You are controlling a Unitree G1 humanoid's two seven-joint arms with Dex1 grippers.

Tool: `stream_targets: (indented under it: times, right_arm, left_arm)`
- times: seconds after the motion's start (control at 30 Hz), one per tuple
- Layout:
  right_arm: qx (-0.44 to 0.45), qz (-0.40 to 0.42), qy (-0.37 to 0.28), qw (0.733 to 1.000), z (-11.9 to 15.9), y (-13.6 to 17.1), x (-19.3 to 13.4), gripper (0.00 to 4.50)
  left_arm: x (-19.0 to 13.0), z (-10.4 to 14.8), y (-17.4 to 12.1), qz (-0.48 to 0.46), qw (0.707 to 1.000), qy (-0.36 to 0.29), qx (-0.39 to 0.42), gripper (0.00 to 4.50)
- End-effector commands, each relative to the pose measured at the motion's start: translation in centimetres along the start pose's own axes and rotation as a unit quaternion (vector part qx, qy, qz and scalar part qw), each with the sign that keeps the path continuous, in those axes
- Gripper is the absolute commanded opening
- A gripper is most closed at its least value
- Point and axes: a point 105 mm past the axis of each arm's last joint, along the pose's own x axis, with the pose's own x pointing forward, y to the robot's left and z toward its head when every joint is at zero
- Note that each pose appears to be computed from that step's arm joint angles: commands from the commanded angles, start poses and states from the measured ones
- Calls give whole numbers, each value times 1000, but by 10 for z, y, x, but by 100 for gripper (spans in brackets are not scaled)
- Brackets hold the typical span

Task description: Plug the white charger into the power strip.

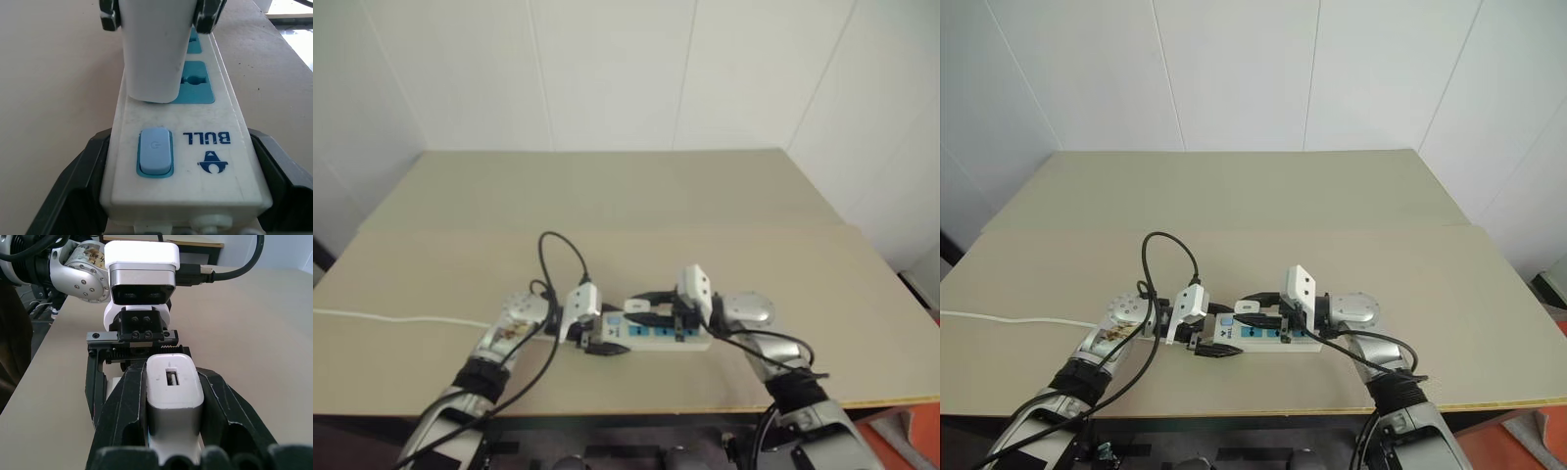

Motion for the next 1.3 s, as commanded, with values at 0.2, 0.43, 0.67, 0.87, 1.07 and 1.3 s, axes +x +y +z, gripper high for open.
stream_targets:
  times: [0.2, 0.43, 0.67, 0.87, 1.07, 1.3]
  right_arm:
    - [17, -34, 66, 997, -26, -14, -25, 117]
    - [63, -5, 66, 996, -30, -11, -25, 117]
    - [72, 4, 82, 994, -41, -8, -29, 117]
    - [84, -5, 109, 990, -56, -9, -38, 117]
    - [74, 13, 98, 992, -50, -7, -21, 117]
    - [69, 27, 83, 994, -41, -6, -5, 152]
  left_arm:
    - [-13, -13, -2, -4, 999, 43, -5, 331]
    - [-15, -11, -1, -2, 999, 45, -1, 331]
    - [-20, -10, -1, 3, 999, 48, 1, 331]
    - [-26, -12, -4, 6, 998, 54, -2, 331]
    - [-26, -12, -5, 10, 998, 55, -3, 331]
    - [-25, -11, -5, 14, 999, 51, -5, 331]
